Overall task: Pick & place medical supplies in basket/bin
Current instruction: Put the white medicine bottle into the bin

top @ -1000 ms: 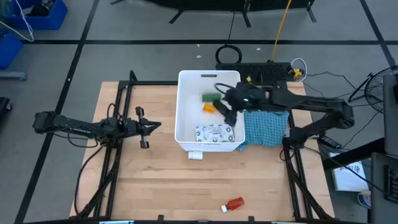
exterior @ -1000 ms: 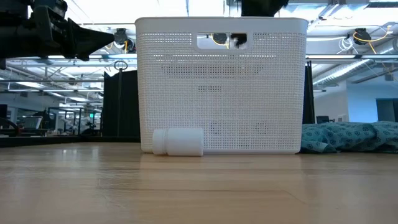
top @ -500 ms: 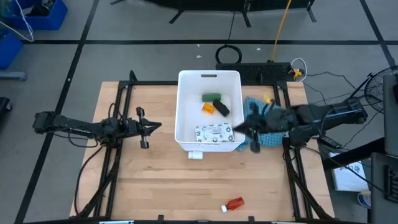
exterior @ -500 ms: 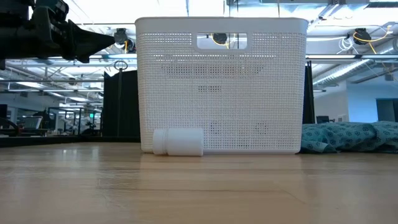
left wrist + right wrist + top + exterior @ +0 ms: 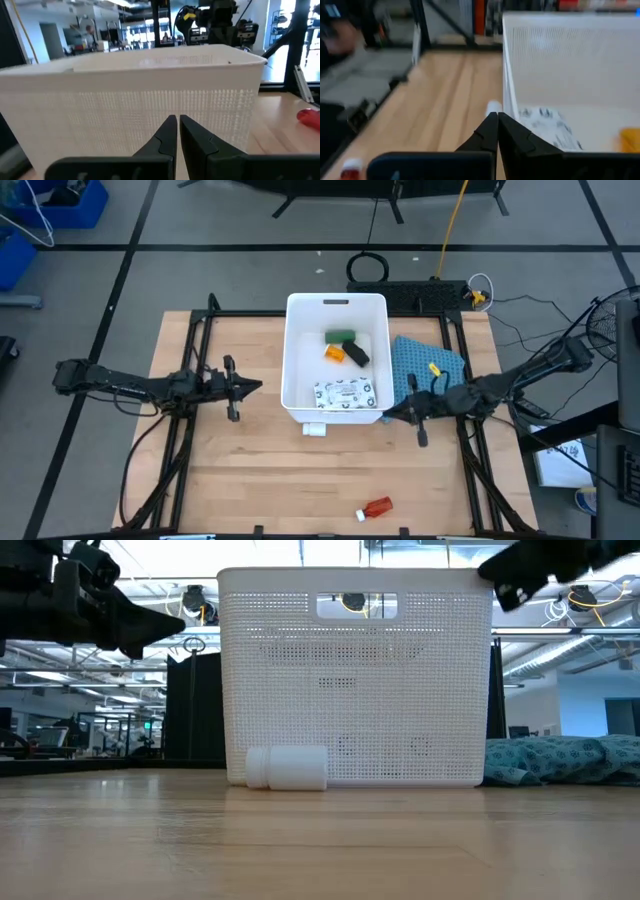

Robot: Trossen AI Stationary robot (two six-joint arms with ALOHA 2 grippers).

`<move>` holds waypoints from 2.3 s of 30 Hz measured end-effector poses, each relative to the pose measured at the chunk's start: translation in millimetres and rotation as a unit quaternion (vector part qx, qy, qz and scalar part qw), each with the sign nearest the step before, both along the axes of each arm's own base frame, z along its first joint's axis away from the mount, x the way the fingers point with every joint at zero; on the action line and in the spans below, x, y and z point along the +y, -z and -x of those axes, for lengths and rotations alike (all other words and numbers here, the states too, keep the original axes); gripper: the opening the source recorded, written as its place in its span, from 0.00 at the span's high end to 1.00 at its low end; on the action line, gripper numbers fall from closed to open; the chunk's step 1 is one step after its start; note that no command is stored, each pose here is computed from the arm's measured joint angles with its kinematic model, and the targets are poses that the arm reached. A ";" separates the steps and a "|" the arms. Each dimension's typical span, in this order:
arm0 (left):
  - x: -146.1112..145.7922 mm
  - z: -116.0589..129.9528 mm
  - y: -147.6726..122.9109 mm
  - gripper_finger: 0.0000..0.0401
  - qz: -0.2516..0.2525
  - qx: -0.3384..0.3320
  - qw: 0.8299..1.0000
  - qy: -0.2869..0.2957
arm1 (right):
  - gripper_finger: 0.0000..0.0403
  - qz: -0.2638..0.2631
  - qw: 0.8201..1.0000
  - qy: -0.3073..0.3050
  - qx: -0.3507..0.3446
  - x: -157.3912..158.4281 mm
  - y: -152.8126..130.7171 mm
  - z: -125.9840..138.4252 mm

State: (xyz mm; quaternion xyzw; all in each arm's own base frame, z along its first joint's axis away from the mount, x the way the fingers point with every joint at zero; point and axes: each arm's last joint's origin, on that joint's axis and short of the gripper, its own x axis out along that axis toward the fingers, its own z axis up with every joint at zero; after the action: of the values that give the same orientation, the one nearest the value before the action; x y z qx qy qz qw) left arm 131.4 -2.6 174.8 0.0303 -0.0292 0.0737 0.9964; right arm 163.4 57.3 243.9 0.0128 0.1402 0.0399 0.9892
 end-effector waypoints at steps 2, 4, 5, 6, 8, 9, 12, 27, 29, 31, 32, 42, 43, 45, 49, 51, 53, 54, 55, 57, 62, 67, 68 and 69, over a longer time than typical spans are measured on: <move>0.0 0.0 0.3 0.94 0.016 -0.001 1.000 0.001 | 1.00 -0.008 0.999 -0.004 -0.048 -1.6 16.2 4.9; 0.0 0.0 0.6 0.94 0.023 0.000 1.000 0.001 | 1.00 -0.006 0.996 -0.007 -0.084 -3.2 34.3 9.8; 0.4 0.0 0.4 0.94 0.022 -0.001 1.000 -0.006 | 1.00 -0.005 0.996 -0.010 -0.092 -4.1 44.6 12.5; 1.1 0.2 -0.1 0.94 0.021 -0.004 1.000 -0.018 | 1.00 -0.003 0.996 -0.010 -0.094 -5.5 56.1 15.8; 3.1 0.8 -2.6 0.94 0.028 -0.018 0.998 -0.052 | 1.00 -0.008 0.995 -0.023 -0.097 -8.0 76.3 23.3; 4.0 1.2 -3.8 0.94 0.032 -0.025 0.997 -0.067 | 1.00 -0.011 0.994 -0.030 -0.100 -9.2 84.9 27.5; 5.4 1.7 -4.5 0.94 0.040 -0.031 0.995 -0.091 | 1.00 -0.031 0.987 -0.034 -0.153 -9.5 75.6 29.2; -31.6 -33.2 -106.0 0.94 -0.033 0.115 0.988 -0.093 | 1.00 0.018 0.966 -0.122 -0.227 -8.9 60.6 38.3; -47.5 -43.9 -118.1 0.94 -0.058 0.162 0.982 -0.084 | 1.00 0.018 0.966 -0.118 -0.228 -10.1 60.1 38.8; -66.2 -55.3 -125.2 0.94 -0.083 0.200 0.972 -0.089 | 1.00 0.015 0.967 -0.115 -0.228 -11.0 59.8 39.0; -75.2 -60.1 -127.5 0.94 -0.099 0.217 0.966 -0.096 | 1.00 0.013 0.967 -0.114 -0.226 -11.4 60.0 39.0; -172.6 -111.8 -147.8 0.96 -0.180 0.256 0.947 -0.067 | 1.00 0.022 0.965 -0.112 -0.234 -12.1 58.7 39.3; -180.2 -117.3 -146.1 0.97 -0.191 0.265 0.943 -0.068 | 1.00 0.030 0.965 -0.112 -0.236 -12.1 58.7 39.3; -191.6 -126.2 -141.4 0.99 -0.207 0.286 0.933 -0.068 | 1.00 0.048 0.963 -0.113 -0.239 -12.2 58.7 39.5; -202.0 -133.2 -138.6 0.98 -0.214 0.313 0.922 -0.073 | 1.00 0.059 0.960 -0.109 -0.249 -14.4 56.1 43.1; -201.2 -131.6 -139.7 0.97 -0.207 0.315 0.923 -0.077 | 1.00 0.058 0.961 -0.102 -0.251 -17.2 55.1 45.5; -197.3 -127.2 -140.4 0.98 -0.198 0.318 0.924 -0.081 | 1.00 0.057 0.963 -0.096 -0.245 -20.2 55.6 49.1; -195.3 -125.3 -140.9 0.99 -0.190 0.319 0.925 -0.084 | 1.00 0.054 0.965 -0.092 -0.241 -21.7 56.0 51.1; -193.5 -124.1 -141.1 0.99 -0.182 0.319 0.926 -0.088 | 1.00 0.047 0.966 -0.091 -0.239 -22.7 56.1 53.2; -191.9 -122.3 -140.7 0.99 -0.172 0.322 0.927 -0.092 | 1.00 0.042 0.966 -0.089 -0.241 -24.5 55.8 57.7; -192.2 -130.0 -130.6 0.99 -0.168 0.342 0.920 -0.086 | 1.00 0.047 0.961 -0.088 -0.259 -27.8 53.9 67.9; -194.9 -150.8 -111.1 0.99 -0.170 0.365 0.913 -0.069 | 1.00 0.055 0.958 -0.086 -0.269 -29.7 53.6 73.5; -197.1 -157.1 -104.7 0.99 -0.173 0.372 0.910 -0.056 | 1.00 0.058 0.959 -0.086 -0.265 -29.7 54.4 73.3; -200.3 -163.3 -97.4 0.99 -0.180 0.379 0.907 -0.041 | 1.00 0.058 0.959 -0.084 -0.264 -29.7 54.5 73.2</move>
State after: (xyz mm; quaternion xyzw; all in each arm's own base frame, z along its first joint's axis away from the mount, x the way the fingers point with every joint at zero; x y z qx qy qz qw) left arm 294.7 -202.9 272.1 0.2362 0.3388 0.0913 0.9061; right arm 90.2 27.5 189.5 -0.0679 -0.1236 0.1169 0.9831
